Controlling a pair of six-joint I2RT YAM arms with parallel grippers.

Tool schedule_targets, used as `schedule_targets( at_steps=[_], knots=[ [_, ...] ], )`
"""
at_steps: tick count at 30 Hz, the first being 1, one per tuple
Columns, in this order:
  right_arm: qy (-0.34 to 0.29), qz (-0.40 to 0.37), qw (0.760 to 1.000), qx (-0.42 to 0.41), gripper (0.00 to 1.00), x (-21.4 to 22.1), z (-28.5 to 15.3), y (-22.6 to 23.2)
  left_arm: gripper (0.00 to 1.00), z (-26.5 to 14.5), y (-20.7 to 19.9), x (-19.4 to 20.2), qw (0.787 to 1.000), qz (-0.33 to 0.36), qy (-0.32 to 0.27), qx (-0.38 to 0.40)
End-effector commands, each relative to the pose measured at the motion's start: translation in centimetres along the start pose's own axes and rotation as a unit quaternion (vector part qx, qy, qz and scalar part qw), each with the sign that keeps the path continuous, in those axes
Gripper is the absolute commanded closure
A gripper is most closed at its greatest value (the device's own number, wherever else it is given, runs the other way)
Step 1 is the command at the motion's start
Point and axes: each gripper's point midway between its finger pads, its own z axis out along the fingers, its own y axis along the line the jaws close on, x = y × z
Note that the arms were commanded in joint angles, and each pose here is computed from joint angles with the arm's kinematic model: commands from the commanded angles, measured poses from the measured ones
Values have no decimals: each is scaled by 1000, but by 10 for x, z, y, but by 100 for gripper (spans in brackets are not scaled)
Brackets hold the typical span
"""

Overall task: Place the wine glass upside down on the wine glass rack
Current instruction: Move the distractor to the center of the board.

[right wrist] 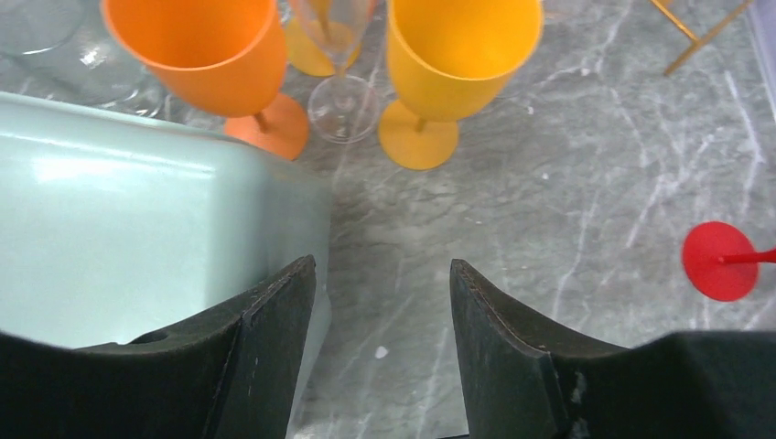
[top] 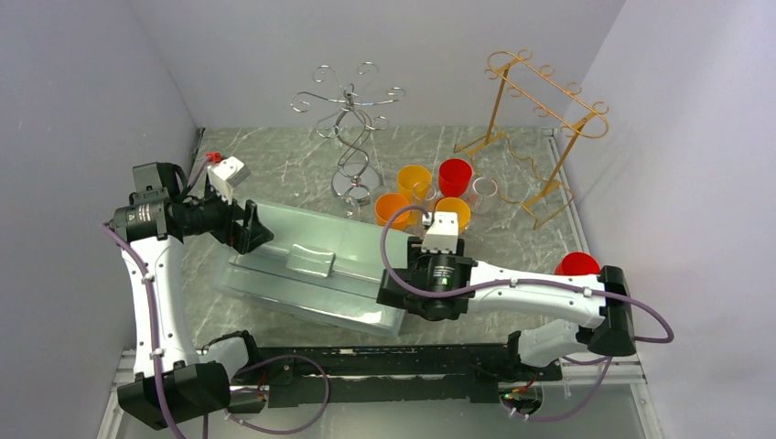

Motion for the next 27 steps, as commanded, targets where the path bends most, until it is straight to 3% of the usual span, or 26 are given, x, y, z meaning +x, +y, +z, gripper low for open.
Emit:
schedule_targets(
  at_steps=[1,7,17,22,27],
  knots=[
    [38,32,996,-80,41,10,-9,66,1,-3,1,-14,999,33,-22,-6],
    [38,22,988,-145,41,2,-13,124,1,-10,-14,-17,998,53,-25,20],
    [59,-4,974,-219,42,-14,13,216,1,-10,3,-11,997,62,-15,-30],
    [48,-7,974,-220,43,-40,22,234,1,-19,7,-4,996,64,10,-65],
    [26,18,970,-240,46,-62,2,221,1,-20,26,-9,993,64,8,-102]
  ],
)
